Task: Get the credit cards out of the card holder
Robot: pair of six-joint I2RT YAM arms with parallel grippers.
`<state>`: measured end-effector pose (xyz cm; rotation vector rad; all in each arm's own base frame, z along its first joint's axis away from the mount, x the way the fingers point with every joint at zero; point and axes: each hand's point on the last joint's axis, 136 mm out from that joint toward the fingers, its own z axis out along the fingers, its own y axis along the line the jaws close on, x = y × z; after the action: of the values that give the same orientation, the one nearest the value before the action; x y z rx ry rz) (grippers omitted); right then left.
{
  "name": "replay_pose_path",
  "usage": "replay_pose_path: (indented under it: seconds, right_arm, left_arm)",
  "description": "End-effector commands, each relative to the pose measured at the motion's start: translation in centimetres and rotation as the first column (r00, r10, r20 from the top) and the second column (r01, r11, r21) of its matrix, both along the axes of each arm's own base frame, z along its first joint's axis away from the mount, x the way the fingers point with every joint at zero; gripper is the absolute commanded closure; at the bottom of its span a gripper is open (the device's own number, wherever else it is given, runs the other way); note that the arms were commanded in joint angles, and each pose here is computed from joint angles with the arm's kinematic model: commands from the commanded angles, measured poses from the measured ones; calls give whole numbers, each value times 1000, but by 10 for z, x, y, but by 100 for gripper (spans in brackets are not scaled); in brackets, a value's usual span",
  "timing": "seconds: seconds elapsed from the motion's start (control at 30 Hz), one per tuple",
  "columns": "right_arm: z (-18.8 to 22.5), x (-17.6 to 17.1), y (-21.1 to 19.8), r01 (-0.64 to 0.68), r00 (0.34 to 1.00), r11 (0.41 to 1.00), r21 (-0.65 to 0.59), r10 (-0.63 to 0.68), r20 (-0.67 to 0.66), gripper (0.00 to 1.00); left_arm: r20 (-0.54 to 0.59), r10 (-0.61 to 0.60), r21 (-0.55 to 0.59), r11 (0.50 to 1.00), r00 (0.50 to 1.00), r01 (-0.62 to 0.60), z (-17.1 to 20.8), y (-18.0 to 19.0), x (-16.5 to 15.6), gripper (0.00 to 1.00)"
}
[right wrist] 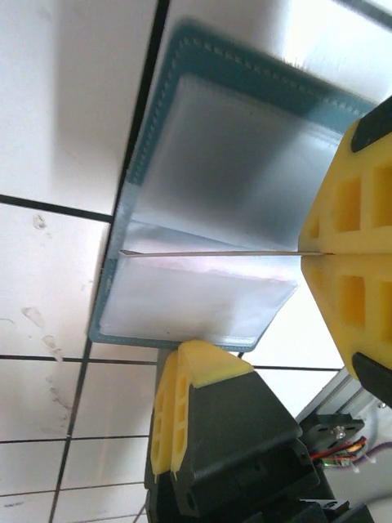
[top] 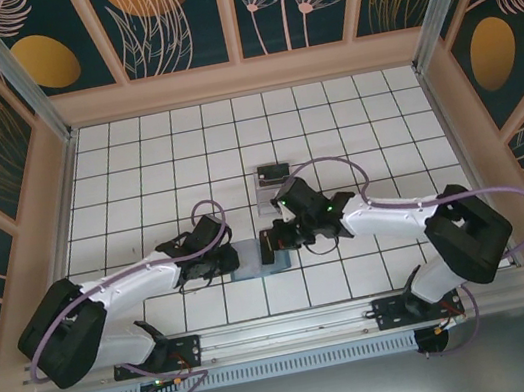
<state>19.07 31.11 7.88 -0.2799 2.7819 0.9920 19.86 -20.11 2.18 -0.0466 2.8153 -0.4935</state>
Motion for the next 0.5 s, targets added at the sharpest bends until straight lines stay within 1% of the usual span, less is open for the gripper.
replay_pose_path:
  seconds: [0.0, 0.13, 0.3, 0.37, 0.47]
  right_arm:
    - [24, 15, -11, -35, 991, 998, -52, 41, 125, 100]
    - [47, 33, -20, -87, 955, 990, -115, 116, 274, 100]
    - [71, 64, -52, -124, 873, 952, -281, 239, 425, 100]
    - [79, 72, -66, -145, 820, 925, -353, 311, 480, 100]
    - [86, 78, -81, -204, 741, 862, -464, 446, 502, 100]
  left_arm:
    - [59, -5, 26, 1000, 998, 4, 14, 2, 11, 78]
    - [105, -8, 25, 1000, 994, 5, 26, -1, 21, 77]
    - [150, -8, 13, 1000, 989, 6, 35, -4, 28, 76]
    - [155, -16, 15, 1000, 988, 13, 36, -5, 30, 76]
    - [161, -32, 20, 999, 986, 29, 37, -7, 32, 76]
